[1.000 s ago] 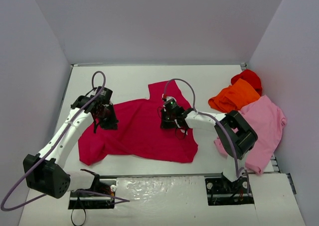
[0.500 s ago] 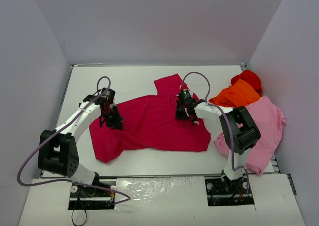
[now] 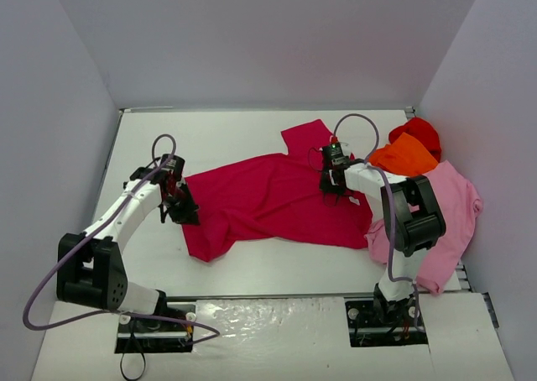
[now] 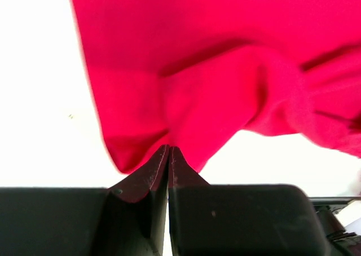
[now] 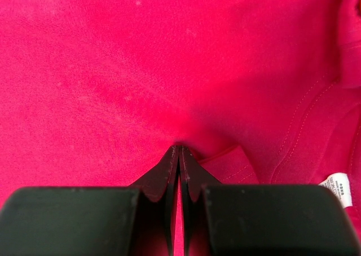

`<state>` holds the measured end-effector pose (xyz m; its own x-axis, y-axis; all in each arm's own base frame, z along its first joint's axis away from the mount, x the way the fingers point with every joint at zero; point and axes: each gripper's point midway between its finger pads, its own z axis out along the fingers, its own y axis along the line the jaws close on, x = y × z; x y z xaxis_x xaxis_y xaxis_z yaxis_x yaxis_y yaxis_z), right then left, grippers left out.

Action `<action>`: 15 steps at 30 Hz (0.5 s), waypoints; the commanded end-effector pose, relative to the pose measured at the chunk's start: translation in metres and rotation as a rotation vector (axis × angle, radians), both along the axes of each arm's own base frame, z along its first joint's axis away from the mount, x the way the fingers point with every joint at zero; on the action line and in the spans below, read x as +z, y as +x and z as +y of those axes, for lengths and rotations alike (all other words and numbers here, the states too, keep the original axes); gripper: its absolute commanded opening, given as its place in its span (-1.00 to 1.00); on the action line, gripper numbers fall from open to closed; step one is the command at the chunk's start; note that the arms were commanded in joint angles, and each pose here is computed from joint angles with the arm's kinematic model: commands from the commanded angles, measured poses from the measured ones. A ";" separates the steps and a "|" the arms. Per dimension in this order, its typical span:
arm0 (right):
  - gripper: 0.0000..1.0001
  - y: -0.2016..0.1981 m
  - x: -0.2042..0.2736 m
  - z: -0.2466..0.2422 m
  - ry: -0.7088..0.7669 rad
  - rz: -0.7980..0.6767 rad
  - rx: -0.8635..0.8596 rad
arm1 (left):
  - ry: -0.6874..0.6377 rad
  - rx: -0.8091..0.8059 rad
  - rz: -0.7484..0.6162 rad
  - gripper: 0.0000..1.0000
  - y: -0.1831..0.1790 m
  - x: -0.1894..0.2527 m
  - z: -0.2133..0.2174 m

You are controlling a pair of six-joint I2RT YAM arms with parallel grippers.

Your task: Fold and stack the t-shirts

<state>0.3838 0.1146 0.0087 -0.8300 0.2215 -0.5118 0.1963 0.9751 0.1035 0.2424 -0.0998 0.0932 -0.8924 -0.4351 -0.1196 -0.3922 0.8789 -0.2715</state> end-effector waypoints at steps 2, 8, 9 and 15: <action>-1.00 -0.021 -0.012 -0.018 -0.075 0.089 0.003 | -0.015 0.019 -0.002 -0.45 -0.010 -0.005 0.003; -1.00 -0.021 -0.007 -0.012 -0.043 0.076 0.023 | -0.008 0.041 -0.003 0.07 0.000 -0.021 0.003; -1.00 -0.021 -0.008 -0.011 -0.042 0.076 0.025 | -0.006 0.039 0.001 0.07 0.001 -0.023 0.003; -1.00 -0.022 -0.009 -0.008 -0.023 0.075 0.038 | 0.045 0.039 -0.007 0.07 0.024 -0.039 0.008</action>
<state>0.3839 0.1139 0.0087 -0.8352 0.2020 -0.5115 0.1757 0.9794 0.0998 0.2266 -0.0937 0.0456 -0.8902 -0.4539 -0.0382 -0.4377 0.8756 -0.2044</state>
